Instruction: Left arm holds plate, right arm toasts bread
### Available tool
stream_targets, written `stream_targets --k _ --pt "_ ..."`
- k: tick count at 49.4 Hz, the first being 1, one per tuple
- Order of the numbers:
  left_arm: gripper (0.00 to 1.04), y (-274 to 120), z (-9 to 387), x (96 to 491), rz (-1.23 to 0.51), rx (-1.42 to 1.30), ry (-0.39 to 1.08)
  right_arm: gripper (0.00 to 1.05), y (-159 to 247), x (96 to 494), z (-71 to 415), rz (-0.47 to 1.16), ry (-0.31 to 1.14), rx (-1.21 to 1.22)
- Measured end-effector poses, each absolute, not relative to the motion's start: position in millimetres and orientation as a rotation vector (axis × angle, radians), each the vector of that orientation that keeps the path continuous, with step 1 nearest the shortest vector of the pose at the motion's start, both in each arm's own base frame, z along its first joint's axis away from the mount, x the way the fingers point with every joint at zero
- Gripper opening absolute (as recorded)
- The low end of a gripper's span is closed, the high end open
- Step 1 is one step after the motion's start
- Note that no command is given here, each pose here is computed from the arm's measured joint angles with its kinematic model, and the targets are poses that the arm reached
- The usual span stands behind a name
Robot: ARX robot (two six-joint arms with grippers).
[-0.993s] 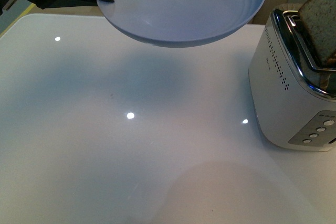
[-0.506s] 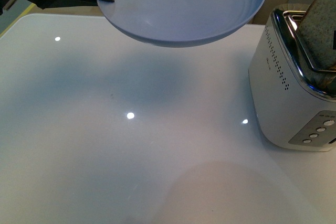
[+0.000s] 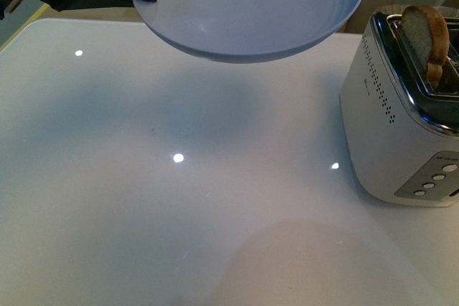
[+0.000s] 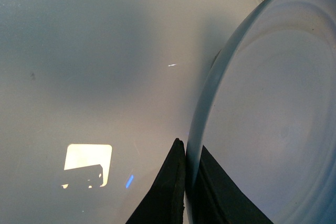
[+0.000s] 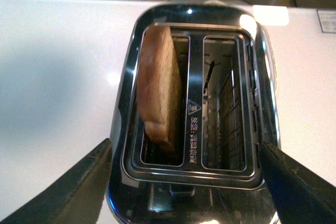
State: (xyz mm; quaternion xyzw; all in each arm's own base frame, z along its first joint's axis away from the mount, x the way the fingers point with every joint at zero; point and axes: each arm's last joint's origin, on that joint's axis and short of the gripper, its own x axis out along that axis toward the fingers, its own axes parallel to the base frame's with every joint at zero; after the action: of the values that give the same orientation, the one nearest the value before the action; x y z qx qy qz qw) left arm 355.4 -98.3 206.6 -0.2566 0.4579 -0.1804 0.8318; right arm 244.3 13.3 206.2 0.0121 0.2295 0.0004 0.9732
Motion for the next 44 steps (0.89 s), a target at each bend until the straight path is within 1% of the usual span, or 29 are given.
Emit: stream_targets --k 1,4,9,16,17,18,21,22,24,25,28,34,35,38,40,44 --pt "0.03 -98.3 206.6 355.4 -0.382 -0.544 0.971 0.97 11.6 241.3 208.3 0.0 0.456 0.036" --pt "0.03 -98.3 206.6 355.4 -0.382 -0.544 0.971 0.96 7.1 226.7 217.9 0.007 0.418 0.072" --pt "0.03 -98.3 206.6 355.4 -0.383 -0.544 0.971 0.96 3.8 212.1 229.4 0.01 0.361 0.095" --pt "0.03 -98.5 206.6 355.3 -0.384 -0.544 0.972 0.96 3.1 208.0 235.8 0.01 0.328 0.109" --pt "0.03 -98.6 206.6 355.3 -0.385 -0.544 0.972 0.94 2.3 208.6 233.6 0.004 0.318 0.103" --pt "0.03 -98.7 206.6 355.2 -0.385 -0.544 0.972 0.89 1.6 208.3 230.2 0.002 0.252 0.082" --pt "0.03 -98.7 206.6 355.2 -0.385 -0.543 0.971 0.79 1.0 202.9 220.9 0.005 0.132 0.05" --pt "0.03 -98.7 206.6 355.3 -0.384 -0.543 0.971 0.74 0.9 198.8 217.6 0.005 0.084 0.042" --pt "0.03 -98.5 206.6 355.3 -0.381 -0.542 0.97 0.67 0.9 193.3 215.4 0.007 0.037 0.032" --pt "0.03 -98.5 206.6 355.3 -0.382 -0.542 0.971 0.62 0.8 189.5 214.4 0.006 0.017 0.027" --pt "0.03 -98.9 206.6 355.2 -0.384 -0.538 0.97 0.5 0.6 181.7 210.8 0.005 -0.002 0.02" --pt "0.03 -98.5 206.4 355.2 -0.384 -0.525 0.967 0.23 0.6 168.4 197.1 0.004 0.011 0.01" --pt "0.03 -98.3 206.4 355.3 -0.383 -0.524 0.966 0.21 0.6 167.6 196.4 0.004 0.012 0.01" --pt "0.03 -97.9 206.4 355.4 -0.382 -0.521 0.965 0.11 0.5 162.7 193.7 0.004 0.008 0.009" --pt "0.03 -97.8 206.3 355.3 -0.382 -0.518 0.966 0.02 0.5 159.1 191.5 0.004 0.006 0.009" --pt "0.03 -96.7 205.7 355.1 -0.375 -0.509 0.969 0.02 0.5 152.9 187.2 0.004 0.008 0.005"
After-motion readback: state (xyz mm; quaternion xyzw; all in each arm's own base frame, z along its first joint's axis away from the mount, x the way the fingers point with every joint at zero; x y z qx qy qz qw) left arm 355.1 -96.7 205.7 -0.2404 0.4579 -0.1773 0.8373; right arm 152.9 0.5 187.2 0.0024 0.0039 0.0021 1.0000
